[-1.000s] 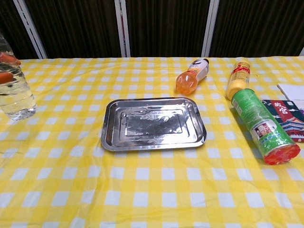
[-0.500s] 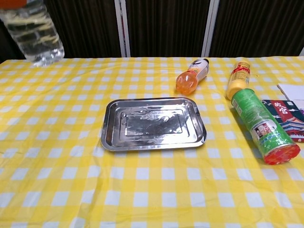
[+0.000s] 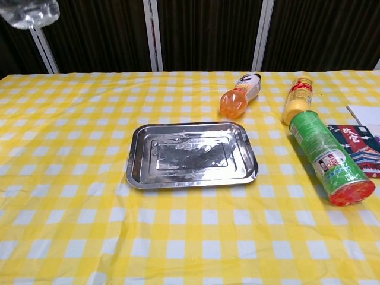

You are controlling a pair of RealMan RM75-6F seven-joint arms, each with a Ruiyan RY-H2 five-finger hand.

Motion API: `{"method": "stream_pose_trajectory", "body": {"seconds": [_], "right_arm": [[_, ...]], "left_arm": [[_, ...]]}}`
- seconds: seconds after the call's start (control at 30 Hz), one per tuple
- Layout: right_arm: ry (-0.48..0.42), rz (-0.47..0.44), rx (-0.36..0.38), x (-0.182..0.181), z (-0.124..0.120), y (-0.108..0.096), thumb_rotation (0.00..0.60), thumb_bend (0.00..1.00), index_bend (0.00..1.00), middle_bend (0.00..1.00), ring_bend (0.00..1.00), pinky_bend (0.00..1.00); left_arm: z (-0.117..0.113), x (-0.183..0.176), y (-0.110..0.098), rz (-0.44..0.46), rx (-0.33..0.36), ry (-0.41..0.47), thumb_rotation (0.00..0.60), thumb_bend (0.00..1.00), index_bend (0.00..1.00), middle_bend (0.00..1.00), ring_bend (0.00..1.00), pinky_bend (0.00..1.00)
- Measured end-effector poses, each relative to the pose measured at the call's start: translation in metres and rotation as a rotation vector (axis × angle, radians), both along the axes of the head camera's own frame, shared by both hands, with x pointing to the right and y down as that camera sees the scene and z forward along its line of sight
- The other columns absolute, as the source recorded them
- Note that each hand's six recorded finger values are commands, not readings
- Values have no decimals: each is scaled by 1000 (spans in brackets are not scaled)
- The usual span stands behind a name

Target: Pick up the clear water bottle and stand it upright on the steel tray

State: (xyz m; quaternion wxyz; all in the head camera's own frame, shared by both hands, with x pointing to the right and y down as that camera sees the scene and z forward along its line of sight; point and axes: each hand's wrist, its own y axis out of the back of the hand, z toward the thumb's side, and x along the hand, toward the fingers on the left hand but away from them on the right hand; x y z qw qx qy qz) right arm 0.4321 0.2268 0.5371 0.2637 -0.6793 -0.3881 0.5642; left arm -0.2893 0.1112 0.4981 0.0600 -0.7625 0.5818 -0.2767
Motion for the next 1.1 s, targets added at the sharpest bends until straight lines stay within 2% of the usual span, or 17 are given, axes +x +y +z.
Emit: {"method": "stream_pose_trajectory", "body": {"seconds": [0.27, 0.43, 0.53, 0.77, 0.9, 1.1], "right_arm": [[4, 0, 0, 0, 0, 0, 600, 158, 168, 97, 43, 45], [1, 2, 3, 0, -1, 0, 600, 158, 168, 97, 43, 45], [2, 4, 2, 1, -1, 0, 600, 158, 168, 97, 43, 45], [-1, -3, -4, -1, 0, 0, 600, 158, 168, 97, 43, 45], [1, -8, -9, -3, 2, 1, 600, 158, 168, 97, 43, 45], [1, -7, -12, -2, 3, 0, 600, 158, 168, 97, 43, 45]], "left_arm": [[79, -53, 21, -52, -127, -90, 600, 584, 519, 476, 310, 387], [122, -73, 42, -85, -202, -74, 600, 584, 520, 478, 310, 387], [126, -71, 48, -87, -203, -30, 600, 584, 520, 480, 310, 387], [109, -70, 42, -105, -102, -2, 600, 584, 520, 479, 310, 387], [118, -55, 43, -82, -131, 28, 600, 584, 522, 480, 310, 387], [149, -5, 46, -18, -197, 80, 600, 584, 524, 482, 310, 387]]}}
